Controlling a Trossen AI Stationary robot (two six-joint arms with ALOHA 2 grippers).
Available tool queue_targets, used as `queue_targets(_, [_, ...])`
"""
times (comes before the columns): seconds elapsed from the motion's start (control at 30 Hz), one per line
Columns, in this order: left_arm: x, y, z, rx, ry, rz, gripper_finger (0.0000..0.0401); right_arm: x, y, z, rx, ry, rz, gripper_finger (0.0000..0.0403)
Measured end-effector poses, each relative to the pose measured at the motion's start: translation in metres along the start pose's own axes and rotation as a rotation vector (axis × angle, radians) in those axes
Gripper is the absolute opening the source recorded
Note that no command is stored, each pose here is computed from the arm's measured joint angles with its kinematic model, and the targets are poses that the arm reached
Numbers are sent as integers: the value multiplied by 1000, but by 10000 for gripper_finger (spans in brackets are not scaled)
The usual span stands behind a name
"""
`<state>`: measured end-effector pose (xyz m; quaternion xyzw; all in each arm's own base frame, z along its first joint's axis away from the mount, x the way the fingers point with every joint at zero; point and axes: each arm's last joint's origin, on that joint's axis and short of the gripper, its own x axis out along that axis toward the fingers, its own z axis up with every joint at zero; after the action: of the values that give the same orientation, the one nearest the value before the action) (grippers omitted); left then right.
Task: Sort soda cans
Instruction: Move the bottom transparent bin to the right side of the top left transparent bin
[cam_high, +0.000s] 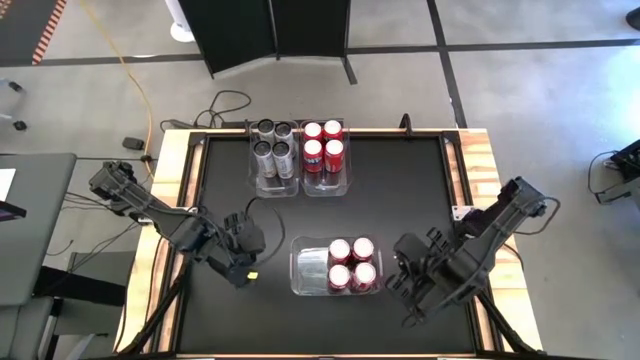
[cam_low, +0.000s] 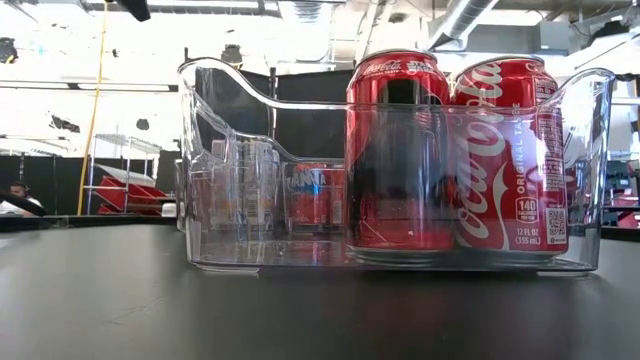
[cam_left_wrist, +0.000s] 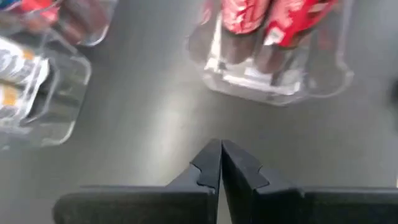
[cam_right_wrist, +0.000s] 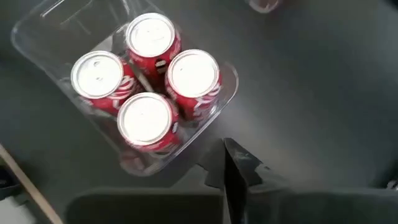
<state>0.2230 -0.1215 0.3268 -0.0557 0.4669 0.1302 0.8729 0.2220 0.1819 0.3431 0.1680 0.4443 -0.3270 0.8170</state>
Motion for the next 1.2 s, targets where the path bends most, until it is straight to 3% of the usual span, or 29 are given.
queue_targets(0.17, [4, 9, 3, -89, 23, 39, 6, -8, -11, -11, 5, -65, 25, 9])
queue_targets(0.3, [5, 7, 8, -153, 0, -2, 1, -33, -27, -27, 16, -146, 164, 4])
queue_targets(0.43, [4, -2, 21, -71, -116, -96, 1, -62, -44, -47, -47, -297, 341, 4])
queue_targets(0.57, [1, -10, 32, 30, -235, -166, 1, -68, -68, -69, -141, -380, 417, 4])
queue_targets(0.67, [1, -9, 32, 9, -232, -160, 1, -51, -84, -90, -220, -346, 414, 4])
queue_targets(0.77, [3, -6, 29, -17, -194, -134, 0, -19, -97, -116, -301, -208, 341, 4])
queue_targets(0.87, [-1, -12, 28, 8, -229, -147, 0, 13, -110, -138, -210, -81, 267, 3])
queue_targets(0.97, [-1, -21, 25, 62, -272, -111, 0, 28, -110, -155, -41, -278, 478, 2])
queue_targets(1.07, [2, -20, 20, 88, -216, -105, 0, 38, -113, -171, 13, -481, 665, 1])
queue_targets(1.2, [2, -20, 26, 70, -246, -143, 0, 58, -110, -187, -1, -453, 709, 1])
